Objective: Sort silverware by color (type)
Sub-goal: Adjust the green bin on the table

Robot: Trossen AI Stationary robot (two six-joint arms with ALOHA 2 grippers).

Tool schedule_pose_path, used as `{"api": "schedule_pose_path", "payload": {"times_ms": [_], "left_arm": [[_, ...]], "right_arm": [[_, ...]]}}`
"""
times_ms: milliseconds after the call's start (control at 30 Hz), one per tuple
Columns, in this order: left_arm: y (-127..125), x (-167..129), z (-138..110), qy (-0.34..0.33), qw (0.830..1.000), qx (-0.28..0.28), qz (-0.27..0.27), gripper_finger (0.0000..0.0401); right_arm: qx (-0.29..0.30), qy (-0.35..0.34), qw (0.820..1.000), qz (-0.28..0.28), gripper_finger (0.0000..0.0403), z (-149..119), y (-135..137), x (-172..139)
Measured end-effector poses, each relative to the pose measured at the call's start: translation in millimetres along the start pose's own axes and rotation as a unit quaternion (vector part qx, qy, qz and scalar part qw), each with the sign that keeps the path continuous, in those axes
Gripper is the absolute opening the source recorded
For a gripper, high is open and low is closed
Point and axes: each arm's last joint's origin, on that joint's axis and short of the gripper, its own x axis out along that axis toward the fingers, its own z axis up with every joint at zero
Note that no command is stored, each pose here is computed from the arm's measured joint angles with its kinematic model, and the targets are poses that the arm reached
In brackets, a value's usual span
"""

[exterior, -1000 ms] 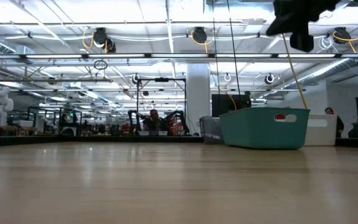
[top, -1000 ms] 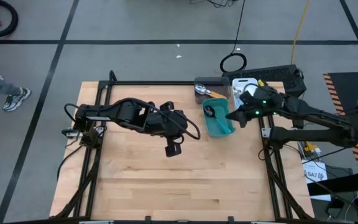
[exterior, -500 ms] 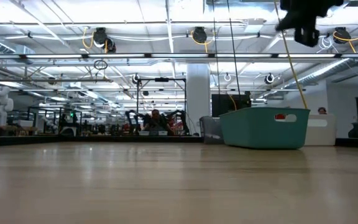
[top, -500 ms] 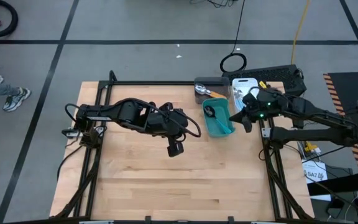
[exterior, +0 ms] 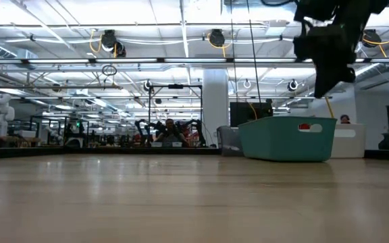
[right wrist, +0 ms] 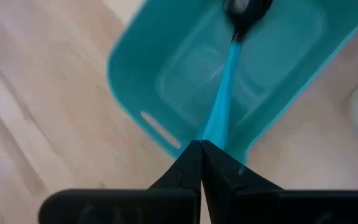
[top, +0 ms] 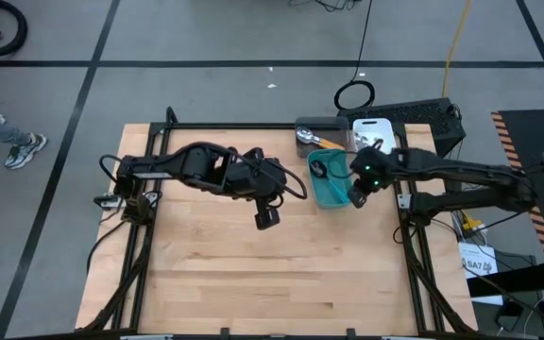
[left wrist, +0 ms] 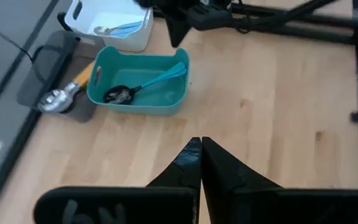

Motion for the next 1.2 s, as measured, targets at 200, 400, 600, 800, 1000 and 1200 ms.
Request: {"api": "schedule_pose_path", "payload": {"times_ms": [200, 400, 600, 800, 1000, 1200], "left_arm": [[2, 1, 1, -0.001, 1.000, -0.023, 0.002, 0.0010], [0, 5, 0, 0.006, 0.998, -0.070, 0.001, 0.0010], [0, 6, 0, 0.008, 0.997, -0.073, 0.002, 0.0010], [-1, 10, -1, 0.011, 0.993, -0.121, 0.004, 0.0010], [-1, 10, 0, 0.008, 0.992, -0.124, 0.011, 0.0010], [0, 10, -1, 0.010, 0.994, -0.109, 0.014, 0.0010]], "right_arm": [[0.021, 0.050, 0.999, -0.003, 0.0000, -3, -1, 15], [-0.004, 0.065, 0.998, -0.011, 0.0000, -4, -1, 19], [-0.014, 0.089, 0.996, -0.024, 0.0000, -3, -1, 27], [-0.015, 0.116, 0.993, -0.035, 0.0000, -5, -1, 32], [-0.012, 0.115, 0.993, -0.032, 0.0000, -6, 3, 33], [0.000, 0.072, 0.997, -0.026, 0.0000, -1, 9, 35]]}}
